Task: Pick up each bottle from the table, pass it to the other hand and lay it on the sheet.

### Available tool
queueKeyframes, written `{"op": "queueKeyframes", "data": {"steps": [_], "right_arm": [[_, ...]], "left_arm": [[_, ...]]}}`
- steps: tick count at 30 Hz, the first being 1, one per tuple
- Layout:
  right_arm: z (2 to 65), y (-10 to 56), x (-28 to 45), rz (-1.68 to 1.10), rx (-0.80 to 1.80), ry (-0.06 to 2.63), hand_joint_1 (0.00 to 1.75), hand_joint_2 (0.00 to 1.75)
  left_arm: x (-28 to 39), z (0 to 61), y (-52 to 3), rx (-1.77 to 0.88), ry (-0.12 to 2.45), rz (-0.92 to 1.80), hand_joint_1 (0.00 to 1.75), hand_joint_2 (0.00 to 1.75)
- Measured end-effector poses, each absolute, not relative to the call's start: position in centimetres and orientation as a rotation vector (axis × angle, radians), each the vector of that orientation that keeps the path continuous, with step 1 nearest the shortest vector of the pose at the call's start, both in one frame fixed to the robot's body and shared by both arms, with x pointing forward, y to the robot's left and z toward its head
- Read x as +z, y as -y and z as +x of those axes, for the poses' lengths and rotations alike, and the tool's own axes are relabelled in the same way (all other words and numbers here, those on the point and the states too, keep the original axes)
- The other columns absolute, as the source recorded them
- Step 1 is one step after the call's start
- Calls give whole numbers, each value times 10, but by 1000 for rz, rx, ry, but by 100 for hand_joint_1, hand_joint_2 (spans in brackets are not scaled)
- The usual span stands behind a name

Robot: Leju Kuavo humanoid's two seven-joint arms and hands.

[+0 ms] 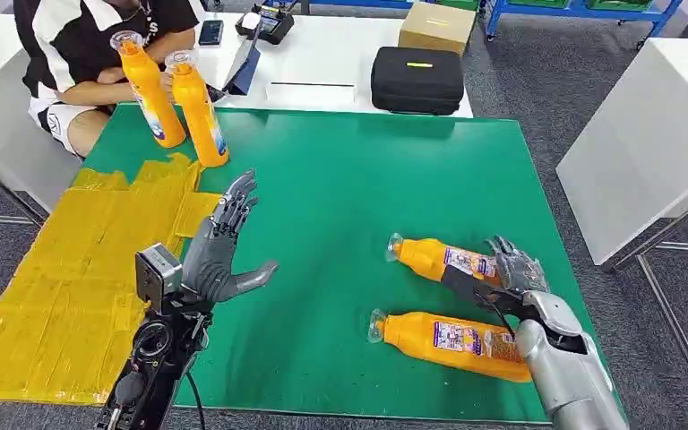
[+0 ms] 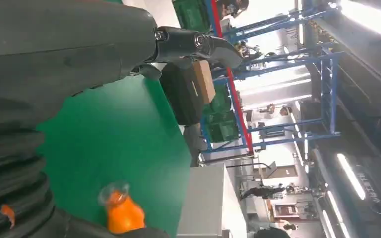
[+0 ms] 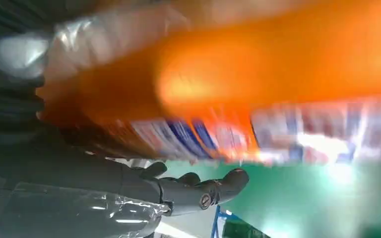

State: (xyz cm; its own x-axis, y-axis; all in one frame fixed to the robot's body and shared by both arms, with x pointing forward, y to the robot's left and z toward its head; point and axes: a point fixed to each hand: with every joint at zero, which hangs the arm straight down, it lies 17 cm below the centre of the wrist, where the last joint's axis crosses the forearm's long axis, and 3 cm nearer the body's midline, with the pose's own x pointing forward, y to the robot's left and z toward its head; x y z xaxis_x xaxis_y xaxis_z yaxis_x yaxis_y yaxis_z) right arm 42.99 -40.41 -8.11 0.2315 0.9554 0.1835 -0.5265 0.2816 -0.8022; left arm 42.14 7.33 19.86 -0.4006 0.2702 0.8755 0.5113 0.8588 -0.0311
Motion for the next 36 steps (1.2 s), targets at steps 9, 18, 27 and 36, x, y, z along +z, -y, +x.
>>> {"op": "queueKeyframes", "data": {"steps": [9, 18, 27, 36], "right_arm": [[451, 401, -66, -856, 1083, 869, 175, 175], [483, 372, 23, -843, 656, 1266, 175, 175], [471, 386, 140, -898, 123, 1677, 175, 175], [435, 372, 204, -806, -142, 1950, 169, 175]], "left_arm": [[194, 422, -73, -269, 1996, -561, 0, 175], [187, 419, -75, -257, 1979, -544, 0, 175], [188, 414, -75, -229, 1964, -585, 0, 175], [188, 407, -67, -208, 1921, -673, 0, 175]]}}
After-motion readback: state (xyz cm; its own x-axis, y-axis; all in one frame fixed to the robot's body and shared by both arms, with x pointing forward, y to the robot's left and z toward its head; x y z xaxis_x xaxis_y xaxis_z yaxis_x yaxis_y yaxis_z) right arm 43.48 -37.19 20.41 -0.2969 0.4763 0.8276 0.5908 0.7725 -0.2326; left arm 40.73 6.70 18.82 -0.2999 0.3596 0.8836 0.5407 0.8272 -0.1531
